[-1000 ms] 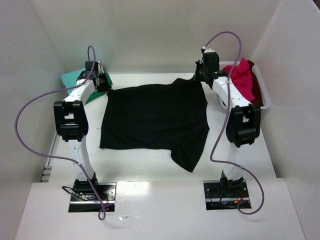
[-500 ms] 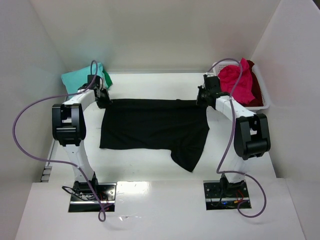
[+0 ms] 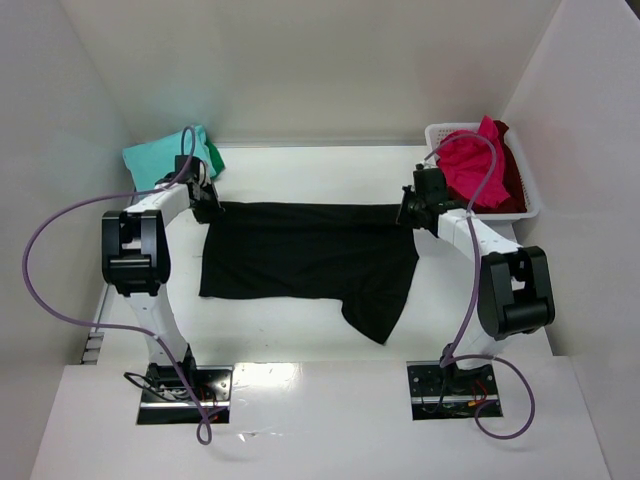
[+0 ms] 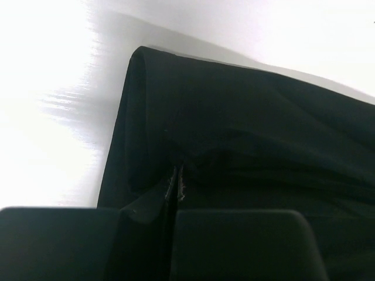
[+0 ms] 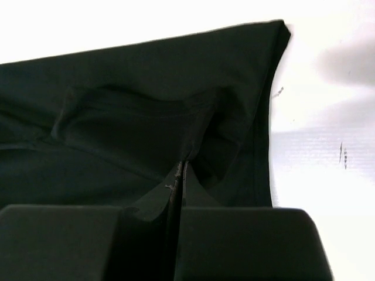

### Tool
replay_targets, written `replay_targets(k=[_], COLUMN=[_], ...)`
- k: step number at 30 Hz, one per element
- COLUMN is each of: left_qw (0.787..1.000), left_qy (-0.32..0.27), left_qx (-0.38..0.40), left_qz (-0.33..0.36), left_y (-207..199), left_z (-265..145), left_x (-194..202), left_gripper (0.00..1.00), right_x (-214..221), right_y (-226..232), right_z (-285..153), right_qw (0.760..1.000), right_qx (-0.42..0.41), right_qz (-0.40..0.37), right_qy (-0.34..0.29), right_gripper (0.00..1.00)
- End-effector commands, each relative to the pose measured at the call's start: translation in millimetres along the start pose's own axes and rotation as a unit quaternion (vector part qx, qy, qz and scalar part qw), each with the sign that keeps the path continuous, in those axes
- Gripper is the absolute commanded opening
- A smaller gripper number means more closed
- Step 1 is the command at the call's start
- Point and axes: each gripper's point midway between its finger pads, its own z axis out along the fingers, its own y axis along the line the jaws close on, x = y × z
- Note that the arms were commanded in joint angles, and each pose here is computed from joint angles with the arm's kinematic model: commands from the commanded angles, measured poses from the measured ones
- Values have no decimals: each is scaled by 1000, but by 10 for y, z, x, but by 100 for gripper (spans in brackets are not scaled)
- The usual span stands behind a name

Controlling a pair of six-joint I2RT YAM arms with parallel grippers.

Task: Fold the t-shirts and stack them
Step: Fold the flattened tshirt in 1/3 of the way

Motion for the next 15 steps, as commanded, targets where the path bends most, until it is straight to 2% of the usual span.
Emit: replay_targets(k=[1, 4, 5, 6, 7, 8, 9, 11, 12, 13, 15], left_qw=[1000, 1000, 1000, 1000, 1000, 1000, 1000, 1000, 999, 999, 998], left_qy=[-20, -14, -14, -11, -11, -11, -18, -26, -39, -42, -50], left_qx=[5, 8, 8, 2, 2, 2, 0, 7, 12, 18, 32], left_qz=[11, 10, 10, 9, 9, 9, 10, 12, 14, 15, 18], left_y=[-26, -28, -28, -6, -6, -5, -16, -64, -107, -137, -213], left_z=[-155, -126, -126, -104, -103, -103, -159, -213, -273, -289, -334], left_x=[-98, -71, -71, -67, -67, -67, -116, -177, -270, -301, -382], left_gripper=[1, 6, 9, 18, 43, 49, 60, 66, 69, 71, 72], right_x=[9, 106, 106, 197, 222, 292, 260, 254, 196, 195, 126], right_y=[46, 24, 24, 8, 14, -14, -18, -29, -6, -6, 22], right_z=[-64, -20, -20, 13, 58, 85, 77, 79, 55, 55, 22], right_qw=[1000, 1000, 1000, 1000, 999, 999, 999, 999, 999, 999, 1000], right_qx=[-8, -7, -7, -5, -8, -2, 2, 6, 2, 2, -2], right_qz=[15, 15, 15, 15, 9, 9, 9, 14, 14, 14, 14], right_qy=[-8, 6, 6, 24, 32, 44, 42, 40, 30, 29, 20], right_gripper=[0, 0, 0, 0, 5, 10, 23, 30, 42, 43, 55])
